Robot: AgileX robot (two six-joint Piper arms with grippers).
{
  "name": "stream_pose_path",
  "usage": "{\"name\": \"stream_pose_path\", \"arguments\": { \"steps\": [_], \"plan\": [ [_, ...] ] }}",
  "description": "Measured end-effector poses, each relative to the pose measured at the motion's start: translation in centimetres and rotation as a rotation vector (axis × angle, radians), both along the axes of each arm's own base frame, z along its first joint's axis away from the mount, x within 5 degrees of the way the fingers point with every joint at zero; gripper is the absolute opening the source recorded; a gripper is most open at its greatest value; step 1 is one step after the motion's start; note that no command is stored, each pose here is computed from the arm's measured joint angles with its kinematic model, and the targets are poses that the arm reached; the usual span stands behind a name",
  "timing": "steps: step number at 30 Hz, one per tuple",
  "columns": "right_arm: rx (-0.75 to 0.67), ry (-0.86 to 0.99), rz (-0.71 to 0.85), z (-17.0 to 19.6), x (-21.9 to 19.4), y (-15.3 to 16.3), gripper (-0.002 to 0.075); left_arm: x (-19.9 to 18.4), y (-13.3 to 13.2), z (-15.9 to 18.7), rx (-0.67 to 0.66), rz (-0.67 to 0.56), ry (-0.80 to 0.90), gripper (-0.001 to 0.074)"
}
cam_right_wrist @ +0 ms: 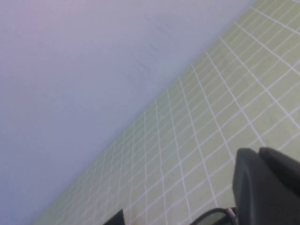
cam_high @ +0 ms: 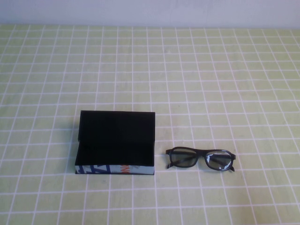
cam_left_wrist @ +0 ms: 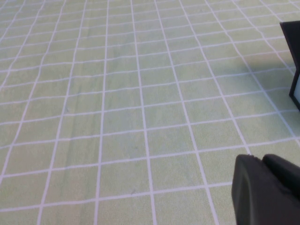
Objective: Return glasses to glasses case
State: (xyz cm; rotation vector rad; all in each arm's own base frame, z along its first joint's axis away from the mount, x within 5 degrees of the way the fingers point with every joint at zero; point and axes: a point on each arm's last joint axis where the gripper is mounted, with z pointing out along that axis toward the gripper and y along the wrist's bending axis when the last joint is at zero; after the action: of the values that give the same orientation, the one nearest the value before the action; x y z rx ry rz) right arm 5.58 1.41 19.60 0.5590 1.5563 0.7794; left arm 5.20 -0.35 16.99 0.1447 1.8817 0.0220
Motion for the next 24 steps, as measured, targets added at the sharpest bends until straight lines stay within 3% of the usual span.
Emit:
{"name": "stream_pose_path", "arguments": {
  "steps": [4, 12, 17, 24],
  "plan": [
    [0.078, -0.021, -0.033, 0.3, 0.0, -0.3, -0.0011, 0.0, 0.0, 0.0, 0.0, 0.0, 0.0, -0.0002],
    [0.079, 0.006, 0.013, 0.1, 0.0, 0.1, -0.0011, 0.0, 0.0, 0.0, 0.0, 0.0, 0.0, -0.0002],
    [0.046, 0.084, 0.184, 0.5, -0.5, 1.6, -0.0011, 0.0, 0.0, 0.0, 0.0, 0.0, 0.0, -0.0002],
    [-0.179, 0.381, 0.472, 4.9, 0.6, 3.5, -0.0011, 0.0, 0.0, 0.0, 0.0, 0.0, 0.0, -0.0002]
  ]
}}
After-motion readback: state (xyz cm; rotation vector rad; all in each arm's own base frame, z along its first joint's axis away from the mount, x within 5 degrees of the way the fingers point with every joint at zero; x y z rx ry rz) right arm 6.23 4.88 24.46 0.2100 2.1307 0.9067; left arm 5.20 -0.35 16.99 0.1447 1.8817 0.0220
